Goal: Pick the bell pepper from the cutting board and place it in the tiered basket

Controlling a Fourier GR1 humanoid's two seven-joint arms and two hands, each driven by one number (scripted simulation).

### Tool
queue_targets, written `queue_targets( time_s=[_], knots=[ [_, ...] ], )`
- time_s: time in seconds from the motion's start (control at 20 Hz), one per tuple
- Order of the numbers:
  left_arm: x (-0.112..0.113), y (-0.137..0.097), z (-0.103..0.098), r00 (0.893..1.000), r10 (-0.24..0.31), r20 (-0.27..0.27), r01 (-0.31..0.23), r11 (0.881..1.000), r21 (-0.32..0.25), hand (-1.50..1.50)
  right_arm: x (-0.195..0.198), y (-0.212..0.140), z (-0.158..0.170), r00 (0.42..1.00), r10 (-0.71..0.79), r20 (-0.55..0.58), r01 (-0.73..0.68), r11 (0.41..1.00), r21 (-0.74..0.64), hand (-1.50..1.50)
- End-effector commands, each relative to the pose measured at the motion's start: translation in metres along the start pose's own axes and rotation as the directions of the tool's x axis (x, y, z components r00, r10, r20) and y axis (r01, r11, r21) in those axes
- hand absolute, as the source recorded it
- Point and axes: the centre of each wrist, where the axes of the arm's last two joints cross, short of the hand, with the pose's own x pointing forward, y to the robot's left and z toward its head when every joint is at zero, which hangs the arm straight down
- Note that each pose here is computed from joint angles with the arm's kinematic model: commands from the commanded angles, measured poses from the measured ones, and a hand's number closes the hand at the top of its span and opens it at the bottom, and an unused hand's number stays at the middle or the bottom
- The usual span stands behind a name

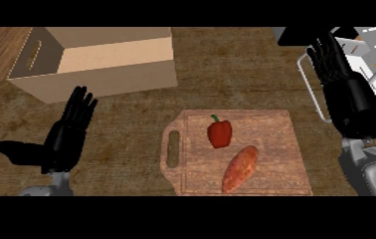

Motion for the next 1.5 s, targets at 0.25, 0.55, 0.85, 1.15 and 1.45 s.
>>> queue_targets(
  time_s=[0.25,0.55,0.85,1.15,1.45],
  knots=[
    [0.045,0.057,-0.018,0.841,-0.539,0.043,0.529,0.837,0.138,0.0,-0.027,0.048,0.029,0.976,-0.183,-0.114,0.132,0.925,-0.356,1.5],
    [0.034,0.05,-0.01,0.862,-0.506,-0.025,0.505,0.855,0.119,0.0,-0.1,0.029,0.097,0.9,-0.046,-0.434,-0.299,0.658,-0.691,-1.5],
    [0.038,0.031,-0.025,0.847,-0.531,-0.028,0.531,0.842,0.093,0.0,-0.067,0.057,0.14,0.842,0.047,-0.538,-0.385,0.75,-0.537,-1.5],
    [0.043,0.024,-0.029,0.845,-0.535,-0.01,0.535,0.842,0.071,0.0,-0.048,0.049,0.136,0.654,0.263,-0.709,-0.516,0.841,-0.164,-1.5],
    [0.049,0.01,-0.038,0.845,-0.535,0.012,0.533,0.844,0.053,0.0,0.01,0.048,0.082,0.534,0.34,-0.774,-0.582,0.812,-0.045,-1.5]
  ],
)
